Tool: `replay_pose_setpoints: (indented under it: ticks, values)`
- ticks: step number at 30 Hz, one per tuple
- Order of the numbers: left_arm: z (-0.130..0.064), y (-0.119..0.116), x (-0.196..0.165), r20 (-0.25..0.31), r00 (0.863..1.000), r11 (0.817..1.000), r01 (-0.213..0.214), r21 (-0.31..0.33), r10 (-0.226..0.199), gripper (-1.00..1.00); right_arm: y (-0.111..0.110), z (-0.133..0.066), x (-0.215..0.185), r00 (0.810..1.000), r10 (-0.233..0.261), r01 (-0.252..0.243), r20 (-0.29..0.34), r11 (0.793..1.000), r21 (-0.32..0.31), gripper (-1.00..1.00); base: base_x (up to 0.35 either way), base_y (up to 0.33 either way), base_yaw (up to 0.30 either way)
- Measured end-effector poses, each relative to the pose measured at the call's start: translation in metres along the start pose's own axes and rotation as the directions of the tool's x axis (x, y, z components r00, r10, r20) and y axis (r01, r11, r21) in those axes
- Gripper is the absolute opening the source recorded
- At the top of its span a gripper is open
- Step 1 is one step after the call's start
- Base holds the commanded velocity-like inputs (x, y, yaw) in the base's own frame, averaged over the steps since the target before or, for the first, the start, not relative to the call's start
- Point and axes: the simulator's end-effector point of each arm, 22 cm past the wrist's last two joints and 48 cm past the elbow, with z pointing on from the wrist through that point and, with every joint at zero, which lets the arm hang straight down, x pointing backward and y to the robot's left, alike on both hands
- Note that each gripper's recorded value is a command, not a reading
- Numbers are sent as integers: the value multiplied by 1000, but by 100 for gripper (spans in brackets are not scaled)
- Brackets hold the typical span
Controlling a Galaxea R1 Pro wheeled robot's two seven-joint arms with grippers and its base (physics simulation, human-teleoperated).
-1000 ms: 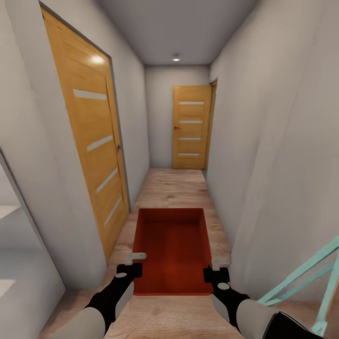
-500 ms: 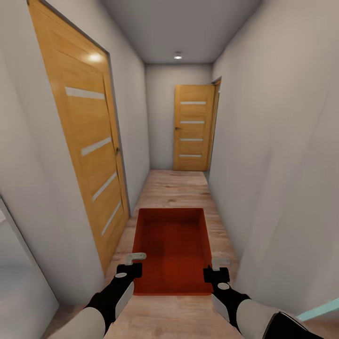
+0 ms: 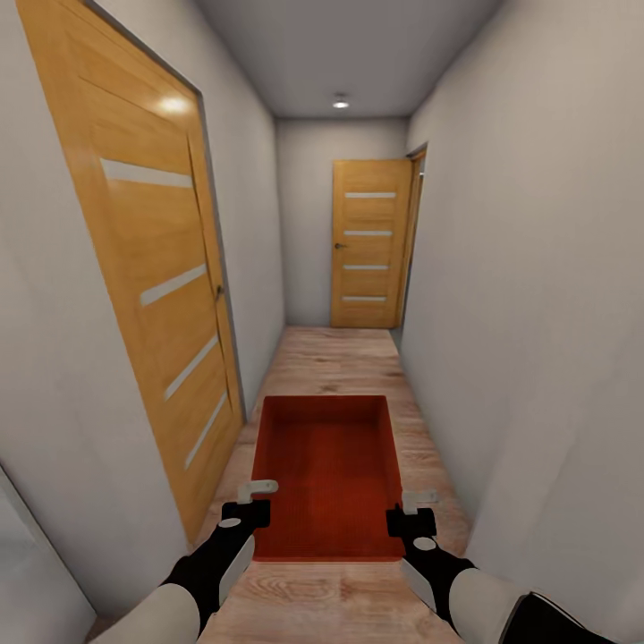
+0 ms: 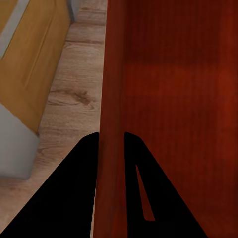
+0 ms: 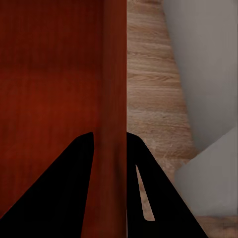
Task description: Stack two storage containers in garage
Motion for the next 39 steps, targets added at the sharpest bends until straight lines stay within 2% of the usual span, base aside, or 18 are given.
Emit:
replay_pose_setpoints:
  ticks: [39]
  values:
    - [0, 0, 0, -1, 1000, 1000, 1, 0, -1, -100, 0, 0, 0, 1000, -1, 1, -1, 1000, 0, -100, 322, 0, -16]
